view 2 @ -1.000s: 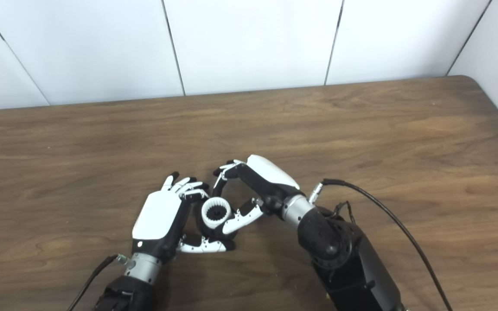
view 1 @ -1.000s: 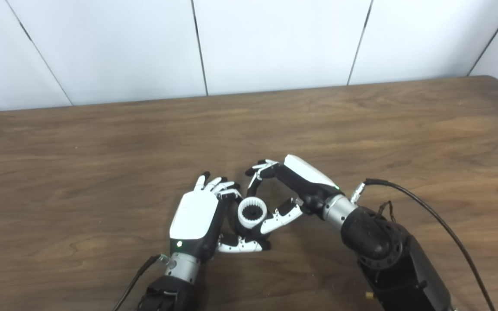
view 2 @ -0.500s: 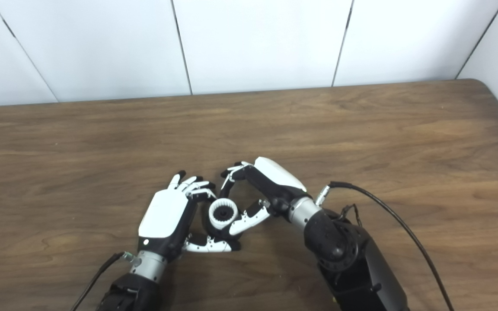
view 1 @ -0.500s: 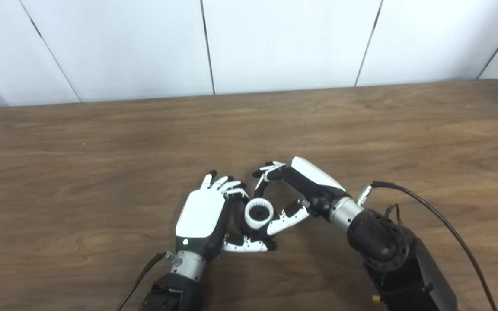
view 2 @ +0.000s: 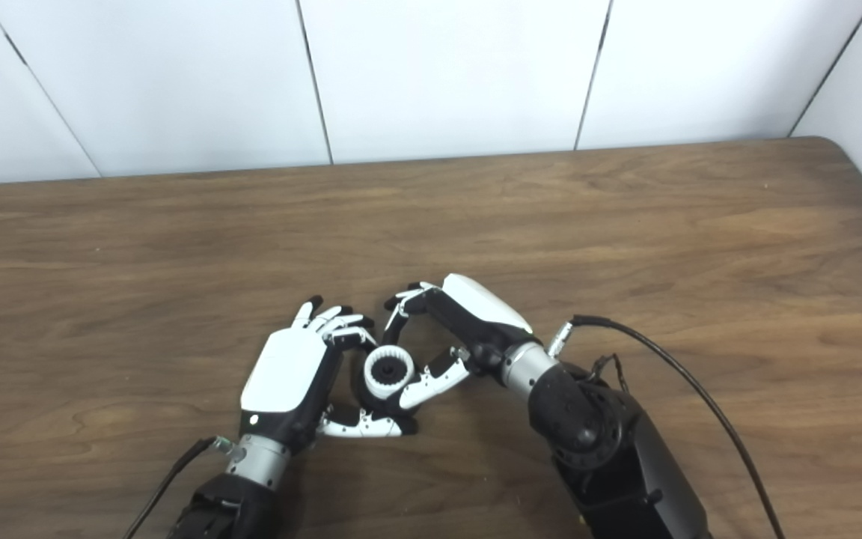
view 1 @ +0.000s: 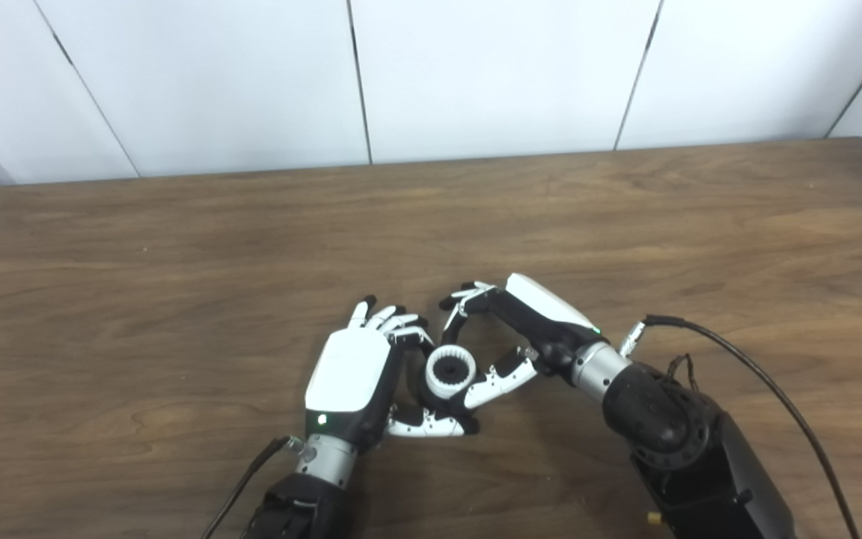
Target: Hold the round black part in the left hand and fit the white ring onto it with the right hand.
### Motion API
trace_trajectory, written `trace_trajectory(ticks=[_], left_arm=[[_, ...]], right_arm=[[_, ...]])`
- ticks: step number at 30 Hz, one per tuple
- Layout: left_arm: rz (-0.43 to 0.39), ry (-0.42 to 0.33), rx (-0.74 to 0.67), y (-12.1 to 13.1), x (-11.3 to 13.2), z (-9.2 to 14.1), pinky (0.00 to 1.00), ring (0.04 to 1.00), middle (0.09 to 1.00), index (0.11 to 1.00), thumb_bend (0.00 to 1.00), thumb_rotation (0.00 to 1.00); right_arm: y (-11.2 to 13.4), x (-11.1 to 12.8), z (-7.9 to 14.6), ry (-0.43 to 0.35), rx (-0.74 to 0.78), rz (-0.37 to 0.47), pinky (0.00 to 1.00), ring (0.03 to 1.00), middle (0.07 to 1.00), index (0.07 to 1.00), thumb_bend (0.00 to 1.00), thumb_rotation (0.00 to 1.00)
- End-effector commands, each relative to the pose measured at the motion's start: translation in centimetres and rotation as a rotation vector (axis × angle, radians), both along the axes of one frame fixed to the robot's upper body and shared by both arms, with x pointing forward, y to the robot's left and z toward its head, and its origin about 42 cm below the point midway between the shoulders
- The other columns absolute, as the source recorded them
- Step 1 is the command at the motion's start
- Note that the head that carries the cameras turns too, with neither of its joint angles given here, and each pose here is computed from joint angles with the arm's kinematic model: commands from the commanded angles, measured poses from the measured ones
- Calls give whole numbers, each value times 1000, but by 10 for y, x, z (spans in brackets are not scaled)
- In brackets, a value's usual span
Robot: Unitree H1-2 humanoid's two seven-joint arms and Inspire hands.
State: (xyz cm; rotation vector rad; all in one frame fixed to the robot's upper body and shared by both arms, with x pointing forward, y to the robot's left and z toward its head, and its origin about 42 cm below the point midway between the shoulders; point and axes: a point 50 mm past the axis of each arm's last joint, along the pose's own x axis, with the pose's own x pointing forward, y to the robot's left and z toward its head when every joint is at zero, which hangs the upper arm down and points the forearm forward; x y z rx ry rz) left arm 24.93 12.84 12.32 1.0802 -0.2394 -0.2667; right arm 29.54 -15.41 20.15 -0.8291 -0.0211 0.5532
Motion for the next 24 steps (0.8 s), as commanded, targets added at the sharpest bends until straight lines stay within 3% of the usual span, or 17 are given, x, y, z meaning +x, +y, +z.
trace_trajectory(ticks=[1, 7, 8, 9, 11, 24], left_arm=[[-19, 26, 5, -5, -2, -2, 1000, 891, 799, 489, 517, 52], [-18, 21, 0, -5, -2, -3, 1000, 885, 794, 488, 518, 49], [-18, 21, -1, -5, -2, -3, 1000, 886, 795, 489, 518, 49], [-18, 20, 1, -5, -2, -3, 1000, 885, 795, 489, 518, 49], [-21, 20, 2, -4, -2, -3, 1000, 886, 795, 489, 518, 49], [-18, 21, 7, -3, -1, -4, 1000, 886, 795, 488, 518, 50]], right_arm=[[0, 3, 10, -51, 11, -5, 959, 957, 840, 484, 523, 131], [0, 4, 12, -76, -29, 13, 918, 946, 847, 492, 524, 145], [0, 4, 12, -82, -32, 13, 896, 941, 847, 566, 778, 177], [0, 4, 12, -85, -34, 13, 891, 941, 852, 597, 874, 195], [0, 5, 12, -91, -38, 14, 888, 948, 866, 638, 975, 229], [-5, 4, 13, -110, -49, -11, 882, 954, 887, 681, 1000, 271]])
